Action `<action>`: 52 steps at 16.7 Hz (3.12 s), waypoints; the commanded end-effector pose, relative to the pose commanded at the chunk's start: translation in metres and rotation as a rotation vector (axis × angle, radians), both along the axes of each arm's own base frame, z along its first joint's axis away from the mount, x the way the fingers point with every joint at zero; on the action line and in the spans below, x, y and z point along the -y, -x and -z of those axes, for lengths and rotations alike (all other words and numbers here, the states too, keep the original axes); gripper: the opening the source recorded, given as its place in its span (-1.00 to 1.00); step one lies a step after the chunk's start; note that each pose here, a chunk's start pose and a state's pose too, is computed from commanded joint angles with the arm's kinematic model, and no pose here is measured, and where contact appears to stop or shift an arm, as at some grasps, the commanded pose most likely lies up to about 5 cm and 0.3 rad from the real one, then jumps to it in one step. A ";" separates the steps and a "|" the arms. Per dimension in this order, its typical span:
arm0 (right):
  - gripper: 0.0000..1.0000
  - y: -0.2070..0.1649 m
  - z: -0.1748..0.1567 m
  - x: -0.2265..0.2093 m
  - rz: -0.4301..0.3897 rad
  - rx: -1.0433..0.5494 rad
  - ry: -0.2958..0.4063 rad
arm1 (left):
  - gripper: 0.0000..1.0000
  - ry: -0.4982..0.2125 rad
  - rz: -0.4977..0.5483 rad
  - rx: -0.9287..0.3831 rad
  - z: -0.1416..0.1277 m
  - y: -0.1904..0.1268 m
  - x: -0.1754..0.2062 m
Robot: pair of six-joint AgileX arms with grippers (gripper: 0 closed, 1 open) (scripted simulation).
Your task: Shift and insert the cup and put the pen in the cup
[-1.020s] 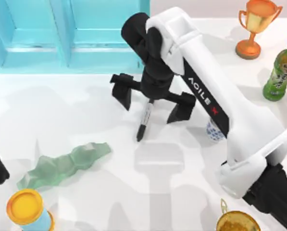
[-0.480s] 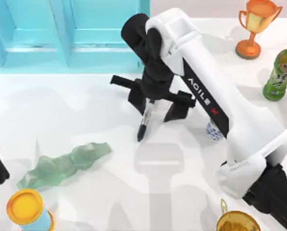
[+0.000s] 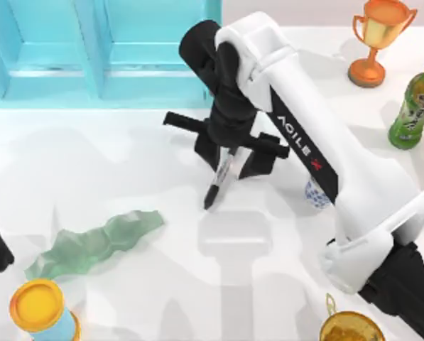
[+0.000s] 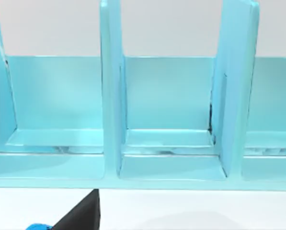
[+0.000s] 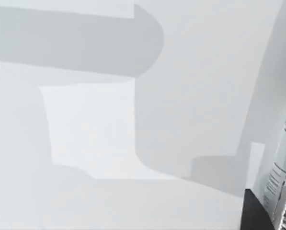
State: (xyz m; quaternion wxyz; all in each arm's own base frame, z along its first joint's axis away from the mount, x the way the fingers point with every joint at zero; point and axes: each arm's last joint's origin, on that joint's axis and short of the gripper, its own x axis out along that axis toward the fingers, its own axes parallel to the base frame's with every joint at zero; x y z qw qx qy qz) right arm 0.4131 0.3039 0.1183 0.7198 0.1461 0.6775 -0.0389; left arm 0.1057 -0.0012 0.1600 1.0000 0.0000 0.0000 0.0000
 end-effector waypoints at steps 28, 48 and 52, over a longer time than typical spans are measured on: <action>-1.00 0.099 -0.100 -0.002 0.000 -0.001 0.001 | 1.00 0.000 0.000 0.000 0.000 0.000 0.000; -1.00 0.141 -0.056 0.007 -0.347 0.742 0.170 | 1.00 0.000 0.000 0.000 0.000 0.000 0.000; -1.00 0.166 -0.061 0.025 -0.336 1.064 0.248 | 1.00 0.000 0.000 0.000 0.000 0.000 0.000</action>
